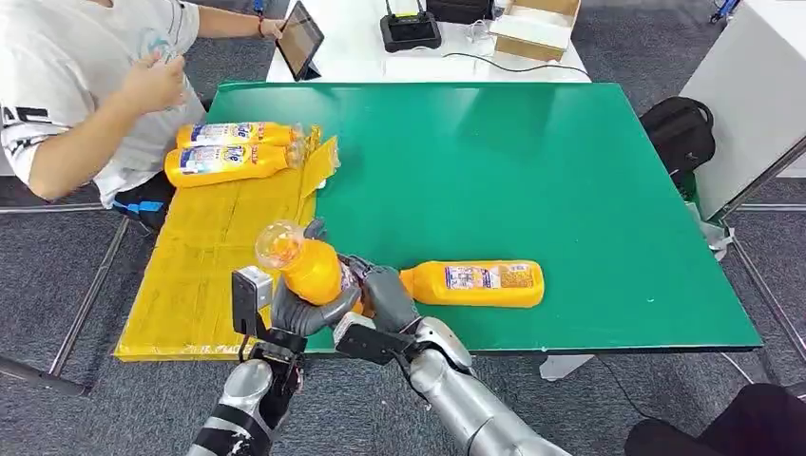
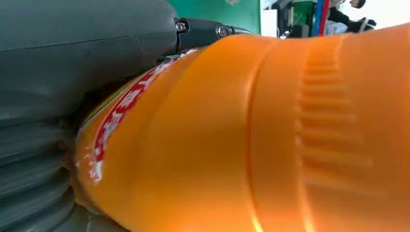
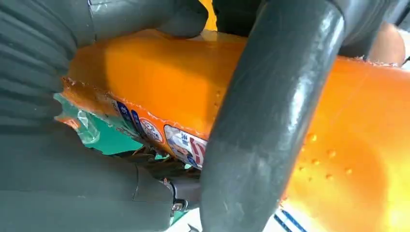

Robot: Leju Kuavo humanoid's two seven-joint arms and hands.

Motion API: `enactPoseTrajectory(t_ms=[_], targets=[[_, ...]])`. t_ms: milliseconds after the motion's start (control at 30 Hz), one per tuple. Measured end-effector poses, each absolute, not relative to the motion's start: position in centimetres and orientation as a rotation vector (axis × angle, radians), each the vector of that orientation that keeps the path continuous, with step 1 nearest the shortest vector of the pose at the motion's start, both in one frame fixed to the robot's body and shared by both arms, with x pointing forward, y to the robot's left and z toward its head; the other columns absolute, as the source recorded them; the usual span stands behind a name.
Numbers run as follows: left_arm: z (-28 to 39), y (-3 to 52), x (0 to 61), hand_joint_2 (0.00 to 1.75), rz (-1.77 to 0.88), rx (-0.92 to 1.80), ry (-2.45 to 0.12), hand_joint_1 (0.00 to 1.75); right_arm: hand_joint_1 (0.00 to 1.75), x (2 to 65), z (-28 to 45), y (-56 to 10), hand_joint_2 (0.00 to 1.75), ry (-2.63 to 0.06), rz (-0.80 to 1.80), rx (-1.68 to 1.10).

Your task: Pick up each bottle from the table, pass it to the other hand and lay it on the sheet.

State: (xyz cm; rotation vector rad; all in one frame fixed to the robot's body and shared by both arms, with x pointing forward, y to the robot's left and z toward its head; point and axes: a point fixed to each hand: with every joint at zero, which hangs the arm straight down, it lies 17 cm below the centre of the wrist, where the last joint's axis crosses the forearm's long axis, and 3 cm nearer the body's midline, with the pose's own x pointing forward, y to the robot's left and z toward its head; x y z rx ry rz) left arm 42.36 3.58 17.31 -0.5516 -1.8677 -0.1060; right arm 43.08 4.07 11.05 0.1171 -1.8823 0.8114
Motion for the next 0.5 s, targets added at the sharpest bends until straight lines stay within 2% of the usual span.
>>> enactPoseTrajectory(t_ms=[133,167,200,233,500], targets=[[16.6,3.7,42.4,1.75,-0.092,-0.566,-1.841,0.00,1.75,42.9,10.4,4.3,1.75,-1.864,0.829,0.123],[16.5,3.8,42.5,1.75,-0.086,-0.568,-1.836,0.21,1.75,42.9,10.3,4.3,1.75,-1.861,0.831,0.124],[16.3,3.8,42.5,1.75,-0.079,-0.570,-1.830,1.66,1.75,42.8,10.2,4.3,1.75,-1.857,0.832,0.124],[16.2,3.9,42.5,1.75,-0.071,-0.574,-1.825,1.75,1.75,42.8,10.1,4.4,1.75,-1.854,0.834,0.125],[16.5,4.8,42.6,1.75,0.010,-0.624,-1.824,1.75,1.75,42.8,10.1,4.9,1.75,-1.844,0.842,0.143]])
